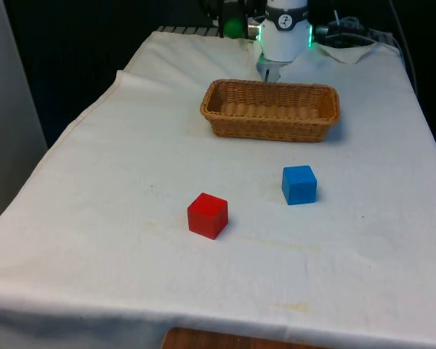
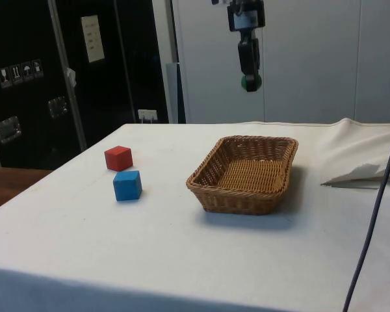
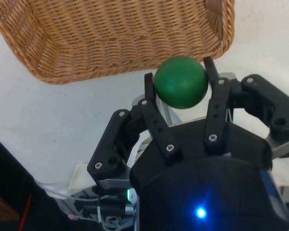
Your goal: Place all non-red objects into the basket.
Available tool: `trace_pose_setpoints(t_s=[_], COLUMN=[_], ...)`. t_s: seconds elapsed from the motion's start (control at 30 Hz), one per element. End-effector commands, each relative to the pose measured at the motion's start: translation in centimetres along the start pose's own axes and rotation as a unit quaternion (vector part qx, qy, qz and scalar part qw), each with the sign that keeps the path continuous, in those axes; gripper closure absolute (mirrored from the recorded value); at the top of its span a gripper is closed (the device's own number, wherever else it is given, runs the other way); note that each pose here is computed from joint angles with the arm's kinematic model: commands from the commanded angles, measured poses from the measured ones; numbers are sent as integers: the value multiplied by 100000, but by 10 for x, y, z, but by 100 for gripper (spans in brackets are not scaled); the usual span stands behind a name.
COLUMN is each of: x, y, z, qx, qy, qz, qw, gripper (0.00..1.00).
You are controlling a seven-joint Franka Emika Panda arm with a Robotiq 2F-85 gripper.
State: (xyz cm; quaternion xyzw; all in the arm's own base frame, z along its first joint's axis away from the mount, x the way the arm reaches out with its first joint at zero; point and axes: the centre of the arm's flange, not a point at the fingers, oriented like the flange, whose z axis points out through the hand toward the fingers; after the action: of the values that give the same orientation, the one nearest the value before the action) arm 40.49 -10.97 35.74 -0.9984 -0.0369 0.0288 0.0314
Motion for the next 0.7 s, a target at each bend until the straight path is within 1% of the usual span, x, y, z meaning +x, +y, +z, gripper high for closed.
trace_pose_setpoints(t_s=[0.0,0.03,0.07,0.1,0.13,0.37,0.4,0.43,0.53,0.57,0.6,0.63,0.67], x=[-2,-3,-1,-3,-4,-10,-10,-11,-14,-16,-16,-17,-16], y=[-1,-2,0,-2,-3,-8,-7,-9,-10,-11,-11,-13,-11], z=[4,7,3,7,12,35,35,37,43,46,46,51,48], qx=[320,491,141,491,828,2102,1919,2248,2827,3219,3219,3562,3230], qy=[534,575,38,575,667,942,563,986,1141,1232,1232,1176,704], qz=[562,757,254,757,1097,2595,2304,2765,3290,3620,3620,3919,3591], qw=[99996,99994,100000,99994,99988,99940,99953,99932,99899,99875,99875,99853,99881], gripper=[100,100,100,100,100,100,100,100,100,100,100,100,100])
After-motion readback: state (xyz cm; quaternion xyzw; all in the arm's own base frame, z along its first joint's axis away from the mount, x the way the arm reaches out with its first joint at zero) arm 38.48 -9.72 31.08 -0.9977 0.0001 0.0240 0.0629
